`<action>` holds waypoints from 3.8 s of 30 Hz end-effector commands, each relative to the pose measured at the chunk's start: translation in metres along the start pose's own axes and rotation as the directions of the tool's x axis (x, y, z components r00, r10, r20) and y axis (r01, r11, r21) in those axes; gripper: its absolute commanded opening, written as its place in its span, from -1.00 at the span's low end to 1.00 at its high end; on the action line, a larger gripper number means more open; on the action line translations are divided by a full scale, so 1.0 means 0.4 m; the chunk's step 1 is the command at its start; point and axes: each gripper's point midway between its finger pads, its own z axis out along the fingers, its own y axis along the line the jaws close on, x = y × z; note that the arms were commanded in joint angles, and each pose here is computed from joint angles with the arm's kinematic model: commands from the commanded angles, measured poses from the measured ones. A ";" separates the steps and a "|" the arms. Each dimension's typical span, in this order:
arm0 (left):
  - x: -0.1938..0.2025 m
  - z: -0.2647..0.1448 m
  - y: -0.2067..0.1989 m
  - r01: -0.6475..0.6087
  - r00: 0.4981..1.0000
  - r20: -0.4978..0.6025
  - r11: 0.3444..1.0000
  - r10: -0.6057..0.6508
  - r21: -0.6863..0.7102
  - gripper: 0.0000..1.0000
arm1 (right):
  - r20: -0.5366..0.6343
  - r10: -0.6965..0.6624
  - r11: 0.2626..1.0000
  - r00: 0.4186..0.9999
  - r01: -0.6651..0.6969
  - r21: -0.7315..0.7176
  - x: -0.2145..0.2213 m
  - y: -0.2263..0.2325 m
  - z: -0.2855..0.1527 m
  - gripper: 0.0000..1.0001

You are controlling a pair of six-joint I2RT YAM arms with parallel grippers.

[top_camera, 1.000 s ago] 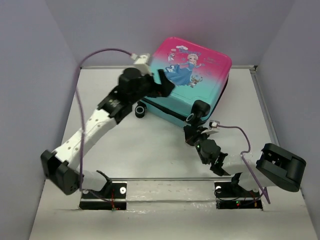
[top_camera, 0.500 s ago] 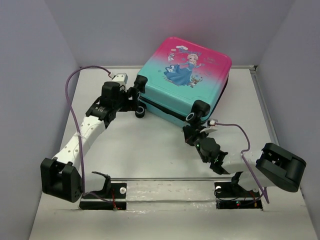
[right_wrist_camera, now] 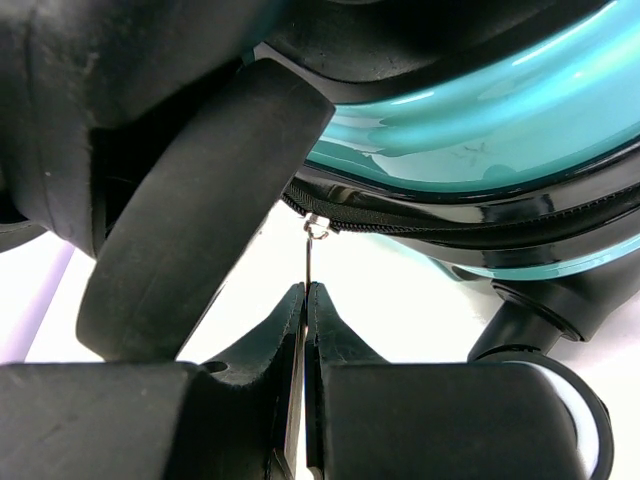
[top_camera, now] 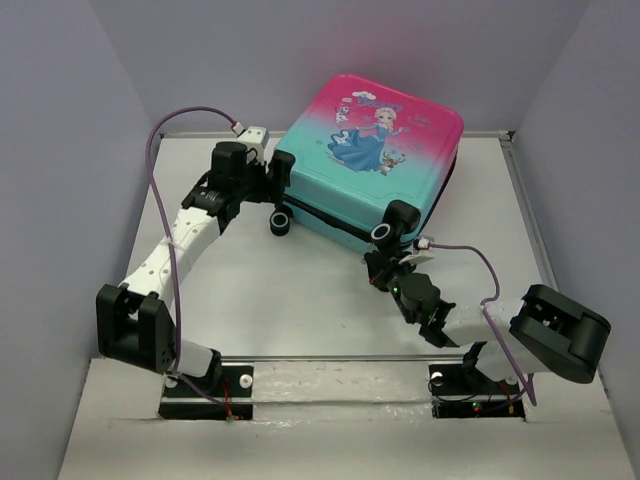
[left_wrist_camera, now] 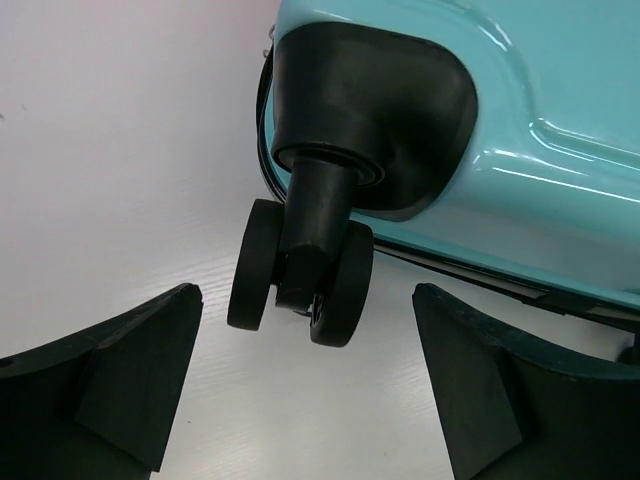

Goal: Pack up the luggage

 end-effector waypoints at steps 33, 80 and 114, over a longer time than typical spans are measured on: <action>-0.017 -0.234 -0.451 0.163 0.963 0.052 0.725 -0.265 0.669 -0.89 | -0.145 -0.201 0.917 0.969 0.135 -0.375 0.029 0.343 0.048 -0.86; 0.107 -0.334 -0.414 0.215 0.933 0.095 0.747 -0.348 0.629 -0.88 | -0.331 -0.111 0.988 0.937 0.139 0.061 -0.498 -0.128 0.164 0.96; -0.030 -0.345 -0.684 0.209 0.904 0.099 0.633 -0.416 0.745 -0.88 | -0.061 -0.330 0.830 0.942 0.258 -0.494 -0.542 0.275 0.004 0.61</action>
